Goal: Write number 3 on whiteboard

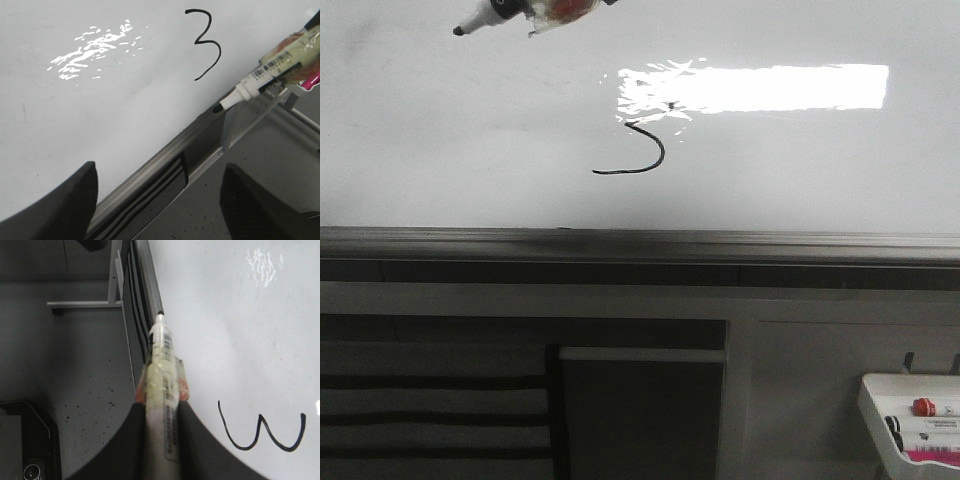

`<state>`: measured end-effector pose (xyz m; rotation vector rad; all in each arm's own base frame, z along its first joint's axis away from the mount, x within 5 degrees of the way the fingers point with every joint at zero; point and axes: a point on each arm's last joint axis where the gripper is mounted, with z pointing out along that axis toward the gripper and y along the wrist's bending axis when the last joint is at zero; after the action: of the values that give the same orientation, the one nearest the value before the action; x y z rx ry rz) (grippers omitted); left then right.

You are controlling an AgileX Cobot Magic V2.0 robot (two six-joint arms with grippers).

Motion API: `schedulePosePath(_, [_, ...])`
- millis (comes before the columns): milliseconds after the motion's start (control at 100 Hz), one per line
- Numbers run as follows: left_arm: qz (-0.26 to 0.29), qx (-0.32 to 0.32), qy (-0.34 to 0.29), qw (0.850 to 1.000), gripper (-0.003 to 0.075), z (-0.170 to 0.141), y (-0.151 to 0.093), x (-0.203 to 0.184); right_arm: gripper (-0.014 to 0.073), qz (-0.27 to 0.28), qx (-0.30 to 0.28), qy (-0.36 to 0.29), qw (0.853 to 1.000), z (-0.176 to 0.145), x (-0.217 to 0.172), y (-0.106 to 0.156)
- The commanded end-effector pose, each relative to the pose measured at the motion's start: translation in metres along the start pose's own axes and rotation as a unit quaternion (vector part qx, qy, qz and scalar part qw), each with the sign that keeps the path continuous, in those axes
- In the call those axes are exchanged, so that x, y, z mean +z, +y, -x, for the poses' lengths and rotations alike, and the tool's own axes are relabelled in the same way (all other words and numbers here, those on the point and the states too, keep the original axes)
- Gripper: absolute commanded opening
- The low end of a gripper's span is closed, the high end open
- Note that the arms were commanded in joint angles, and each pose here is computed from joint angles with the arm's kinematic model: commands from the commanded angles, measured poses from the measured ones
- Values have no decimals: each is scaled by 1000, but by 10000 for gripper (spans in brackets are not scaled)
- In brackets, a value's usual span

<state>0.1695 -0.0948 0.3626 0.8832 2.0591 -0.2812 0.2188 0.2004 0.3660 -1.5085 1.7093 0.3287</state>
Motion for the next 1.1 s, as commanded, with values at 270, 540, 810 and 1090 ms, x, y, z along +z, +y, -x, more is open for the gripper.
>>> schedulePosePath(270, [8,8,-65,998,482,18,2,-4,-53,-47,-89,-69,993,28,-1,2])
schedulePosePath(540, [-33,198,-59,978,482,25,-17,13,-53,-45,-109,-70,991,30,0,5])
schedulePosePath(810, [-45,269,-67,960,479,31,-34,33,-53,-45,-115,-70,990,30,0,5])
schedulePosePath(1090, [-43,269,-69,960,195,31,-34,33,-53,-47,-137,-65,987,29,0,5])
